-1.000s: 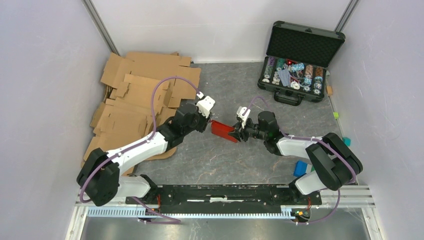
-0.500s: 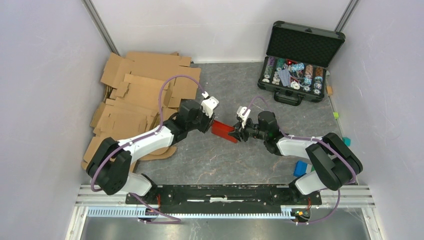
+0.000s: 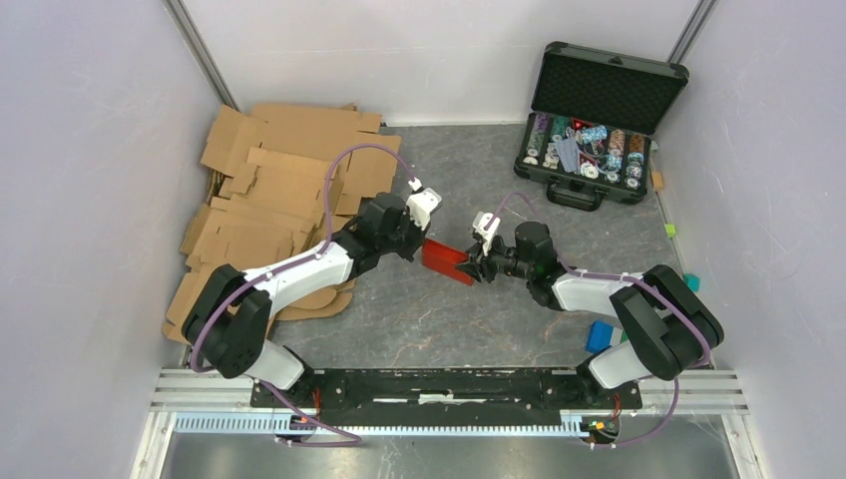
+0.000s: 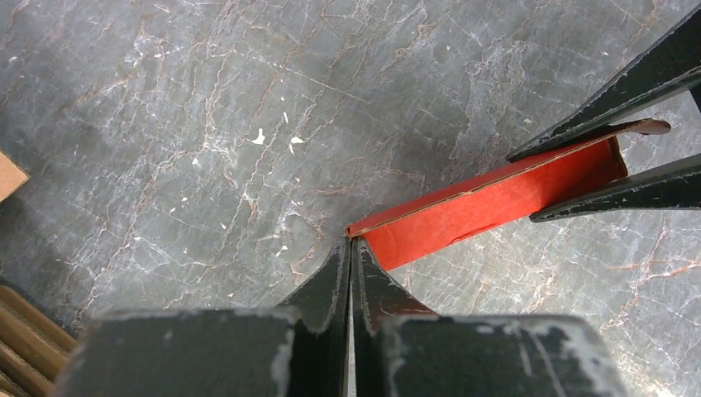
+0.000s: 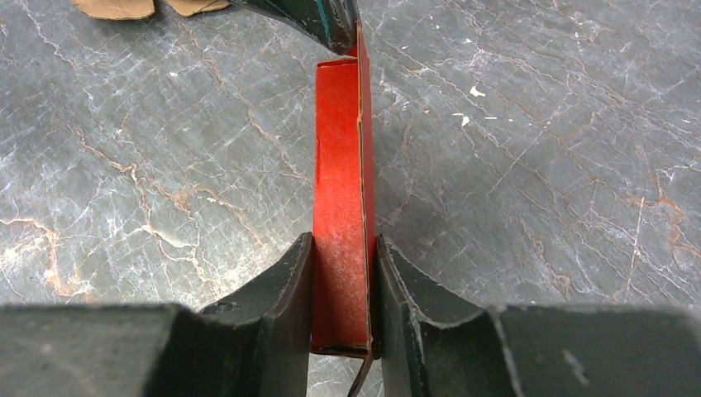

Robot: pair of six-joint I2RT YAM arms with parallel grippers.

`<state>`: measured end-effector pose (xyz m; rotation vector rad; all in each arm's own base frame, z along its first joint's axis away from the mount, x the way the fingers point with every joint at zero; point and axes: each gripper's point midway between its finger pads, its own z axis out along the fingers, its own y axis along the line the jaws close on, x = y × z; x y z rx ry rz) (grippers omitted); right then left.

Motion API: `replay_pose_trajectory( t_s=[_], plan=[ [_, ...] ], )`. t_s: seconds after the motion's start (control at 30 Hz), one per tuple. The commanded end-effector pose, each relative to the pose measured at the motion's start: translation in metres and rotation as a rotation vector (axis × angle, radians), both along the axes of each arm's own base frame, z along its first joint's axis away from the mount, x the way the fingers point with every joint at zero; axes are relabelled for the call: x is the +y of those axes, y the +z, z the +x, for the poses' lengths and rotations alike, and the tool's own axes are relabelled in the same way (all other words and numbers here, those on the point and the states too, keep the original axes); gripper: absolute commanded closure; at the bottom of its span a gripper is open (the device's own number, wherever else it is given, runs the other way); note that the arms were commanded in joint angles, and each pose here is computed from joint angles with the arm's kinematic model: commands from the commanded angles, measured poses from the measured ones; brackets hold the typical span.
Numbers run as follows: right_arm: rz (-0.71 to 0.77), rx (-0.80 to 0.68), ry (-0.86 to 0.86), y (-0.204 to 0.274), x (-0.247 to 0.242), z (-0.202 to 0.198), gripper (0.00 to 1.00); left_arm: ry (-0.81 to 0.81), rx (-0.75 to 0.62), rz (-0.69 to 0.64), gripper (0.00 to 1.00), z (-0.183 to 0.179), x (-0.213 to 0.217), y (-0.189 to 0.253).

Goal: Fold the paper box

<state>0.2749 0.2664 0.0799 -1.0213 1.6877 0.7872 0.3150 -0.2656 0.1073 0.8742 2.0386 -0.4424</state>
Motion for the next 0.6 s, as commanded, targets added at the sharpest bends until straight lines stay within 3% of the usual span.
replay_pose_trajectory(
  t_s=[0.0, 0.57],
  plan=[
    [0.032, -0.053, -0.005, 0.019, 0.005, 0.011, 0.66, -0.014, 0.013, -0.063, 0.97, 0.001, -0.011, 0.017],
    [0.025, -0.054, -0.025, 0.017, 0.003, 0.012, 0.66, 0.018, 0.191, -0.124, 0.98, -0.015, -0.022, 0.006]
  ],
)
